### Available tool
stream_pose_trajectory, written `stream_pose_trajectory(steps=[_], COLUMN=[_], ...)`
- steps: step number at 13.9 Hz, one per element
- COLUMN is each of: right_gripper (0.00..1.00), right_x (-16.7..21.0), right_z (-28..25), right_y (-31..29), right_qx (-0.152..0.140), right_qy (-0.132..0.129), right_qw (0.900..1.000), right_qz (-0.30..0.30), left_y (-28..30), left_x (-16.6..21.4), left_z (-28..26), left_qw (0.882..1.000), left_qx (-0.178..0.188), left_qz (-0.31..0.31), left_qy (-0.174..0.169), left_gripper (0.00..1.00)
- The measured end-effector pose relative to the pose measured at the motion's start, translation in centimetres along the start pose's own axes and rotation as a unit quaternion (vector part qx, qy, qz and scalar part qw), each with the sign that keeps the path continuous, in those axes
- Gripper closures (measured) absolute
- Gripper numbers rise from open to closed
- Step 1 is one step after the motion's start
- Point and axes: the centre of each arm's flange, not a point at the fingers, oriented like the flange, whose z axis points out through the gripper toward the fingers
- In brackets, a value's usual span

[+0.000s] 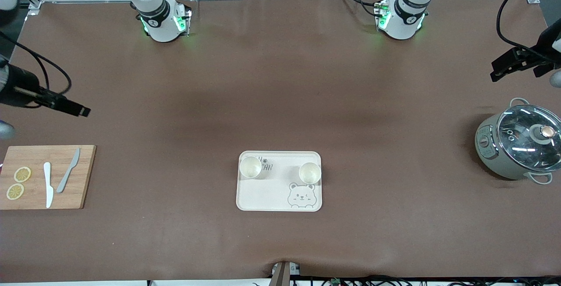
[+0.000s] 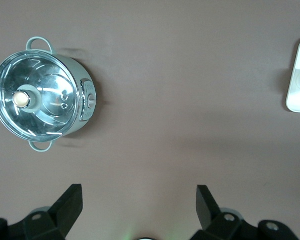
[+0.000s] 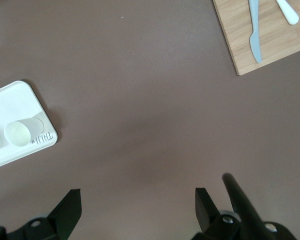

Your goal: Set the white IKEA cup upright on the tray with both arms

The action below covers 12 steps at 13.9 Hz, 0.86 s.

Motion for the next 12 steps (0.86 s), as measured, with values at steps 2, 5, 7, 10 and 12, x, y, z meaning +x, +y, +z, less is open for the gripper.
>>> stream_pose_trajectory(steps=[2,5,7,10,12], right_gripper=[0.00,0.00,0.00,0.00,0.00], right_x=[-2.4,-3.8,-3.4,-3.2,-3.2], right_z=[-1.3,-2.1,-2.6,-3.0,-2.9], right_y=[1.9,3.6,4.2,4.1,4.8], right_qx=[-0.008,-0.020,-0.019,-0.019,-0.020], right_qy=[0.025,0.044,0.055,0.065,0.056], right_qw=[0.999,0.995,0.991,0.988,0.989], right_qz=[-0.038,-0.092,-0.122,-0.141,-0.137], left_y=[0.0,0.0,-0.2,-0.4,-0.4], left_x=[0.3,0.4,0.4,0.5,0.5], left_z=[0.4,0.5,0.5,0.5,0.5], left_qw=[1.000,1.000,1.000,1.000,1.000], left_qx=[0.000,0.000,0.000,0.000,0.000], left_qz=[0.000,-0.001,-0.002,-0.004,-0.004], left_qy=[0.000,-0.001,-0.001,-0.001,-0.001], left_gripper=[0.00,0.00,0.00,0.00,0.00])
